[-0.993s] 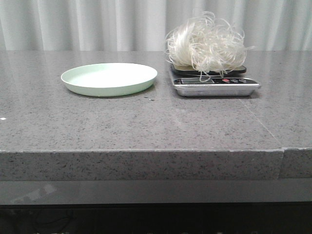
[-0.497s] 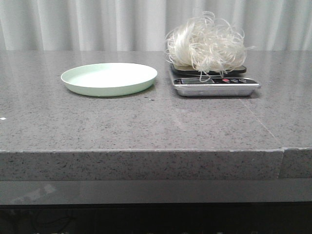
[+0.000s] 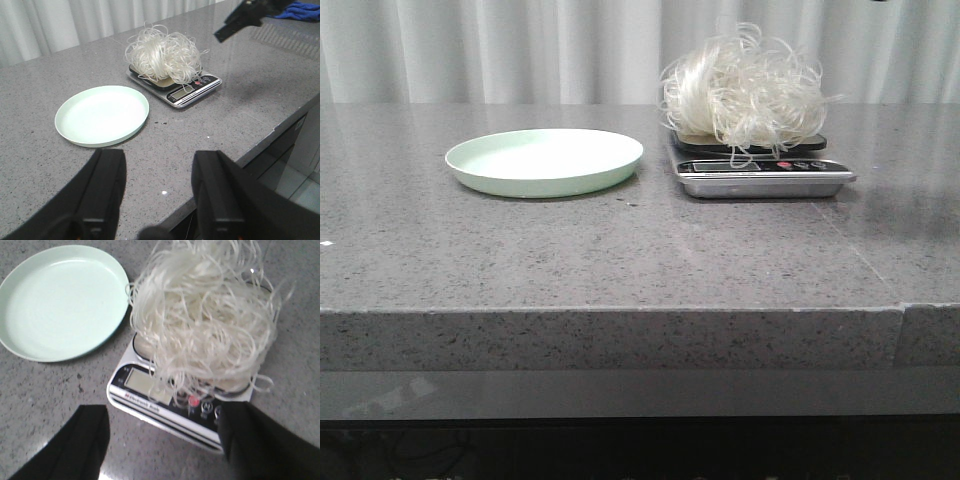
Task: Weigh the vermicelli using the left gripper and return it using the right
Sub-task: 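Lower the right gripper onto the vermicelli on the scale and grasp it, then lift the vermicelli with the right gripper and carry it over the plate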
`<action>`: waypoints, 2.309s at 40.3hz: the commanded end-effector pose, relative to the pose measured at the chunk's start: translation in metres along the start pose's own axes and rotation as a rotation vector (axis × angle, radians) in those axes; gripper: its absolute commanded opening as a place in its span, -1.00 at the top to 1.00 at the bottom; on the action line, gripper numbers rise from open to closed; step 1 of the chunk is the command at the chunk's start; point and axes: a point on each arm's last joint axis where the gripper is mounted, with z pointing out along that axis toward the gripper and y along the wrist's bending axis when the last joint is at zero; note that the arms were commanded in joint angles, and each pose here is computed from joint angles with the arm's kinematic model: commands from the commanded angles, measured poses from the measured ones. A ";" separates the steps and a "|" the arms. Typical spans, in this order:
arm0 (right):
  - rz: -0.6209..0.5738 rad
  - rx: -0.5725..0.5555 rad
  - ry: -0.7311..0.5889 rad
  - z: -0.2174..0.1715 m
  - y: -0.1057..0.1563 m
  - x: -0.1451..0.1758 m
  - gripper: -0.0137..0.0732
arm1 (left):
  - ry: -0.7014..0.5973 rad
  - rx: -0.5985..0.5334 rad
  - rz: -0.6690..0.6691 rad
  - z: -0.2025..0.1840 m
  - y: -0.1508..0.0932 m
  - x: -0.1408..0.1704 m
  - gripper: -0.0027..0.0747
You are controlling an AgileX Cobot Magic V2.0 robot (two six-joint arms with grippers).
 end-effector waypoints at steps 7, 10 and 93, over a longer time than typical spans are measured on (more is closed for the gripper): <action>-0.055 0.030 -0.085 0.028 -0.004 -0.057 -0.64 | -0.100 0.009 -0.014 -0.003 0.000 -0.014 -0.12; -0.076 0.046 -0.060 0.044 -0.007 -0.063 -0.64 | -0.100 0.010 -0.015 -0.003 -0.001 -0.014 -0.12; -0.106 -0.249 -0.314 0.074 0.106 -0.123 0.21 | -0.100 0.010 -0.015 -0.003 -0.001 -0.014 -0.12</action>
